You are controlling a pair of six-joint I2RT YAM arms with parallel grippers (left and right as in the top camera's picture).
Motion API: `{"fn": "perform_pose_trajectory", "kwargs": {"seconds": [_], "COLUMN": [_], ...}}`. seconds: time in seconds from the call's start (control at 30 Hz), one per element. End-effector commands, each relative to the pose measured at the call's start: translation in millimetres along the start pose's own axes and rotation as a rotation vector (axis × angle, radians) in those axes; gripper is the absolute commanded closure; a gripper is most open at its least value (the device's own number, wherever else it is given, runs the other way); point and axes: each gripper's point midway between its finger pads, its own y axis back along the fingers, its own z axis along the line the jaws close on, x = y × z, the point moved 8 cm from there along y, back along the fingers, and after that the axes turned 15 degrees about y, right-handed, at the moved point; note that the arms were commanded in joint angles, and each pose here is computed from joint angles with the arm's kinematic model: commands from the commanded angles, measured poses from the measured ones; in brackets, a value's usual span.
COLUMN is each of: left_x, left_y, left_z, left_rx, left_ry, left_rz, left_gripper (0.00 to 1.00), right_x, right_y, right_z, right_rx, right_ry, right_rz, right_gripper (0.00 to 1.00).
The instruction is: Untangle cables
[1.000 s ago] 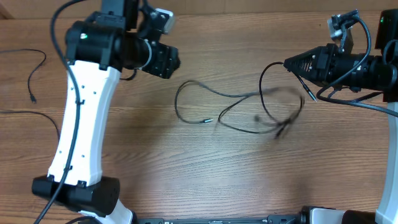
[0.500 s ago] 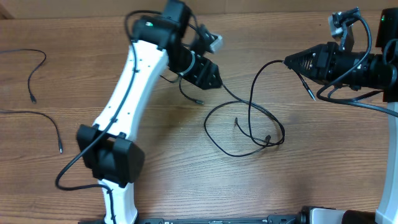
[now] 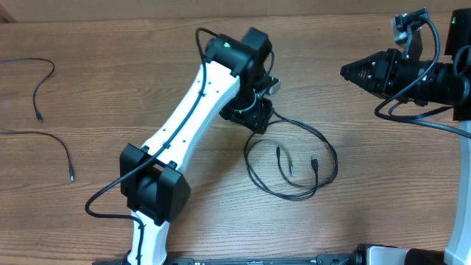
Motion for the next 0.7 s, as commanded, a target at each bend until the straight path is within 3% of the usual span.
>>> {"fn": "perform_pose_trajectory", "kwargs": {"seconds": [0.0, 0.17, 0.2, 0.33, 0.37, 0.53, 0.67], "left_x": [0, -3, -3, -3, -3, -4, 1], "left_y": [-8, -6, -6, -15, -19, -53, -84], "left_z": [7, 5, 4, 0, -3, -35, -74], "left_rx": [-0.116, -0.100, -0.096, -0.093, -0.088, 0.041, 0.110], "left_ry": [0.075, 0.088, 0.088, 0.073, 0.065, -0.024, -0.162], "left_rz": [-0.001, -0.031, -0.030, -0.028, -0.028, -0.031, -0.070], "left_gripper": [0.43, 0.44, 0.45, 0.42, 0.42, 0.41, 0.38], "right_x": [-2, -1, -1, 1, 1, 0, 0], "right_y": [8, 9, 9, 11, 11, 14, 13], "right_z": [8, 1, -2, -16, -19, -38, -49], "right_rx": [0.019, 0.088, 0.123, 0.272, 0.301, 0.479, 0.556], "right_ry": [0.039, 0.033, 0.030, 0.021, 0.019, -0.049, -0.065], "right_rz": [-0.027, -0.021, -0.017, -0.005, -0.002, 0.002, 0.014], "right_gripper": [0.96, 0.94, 0.89, 0.43, 0.37, 0.21, 0.16]}}
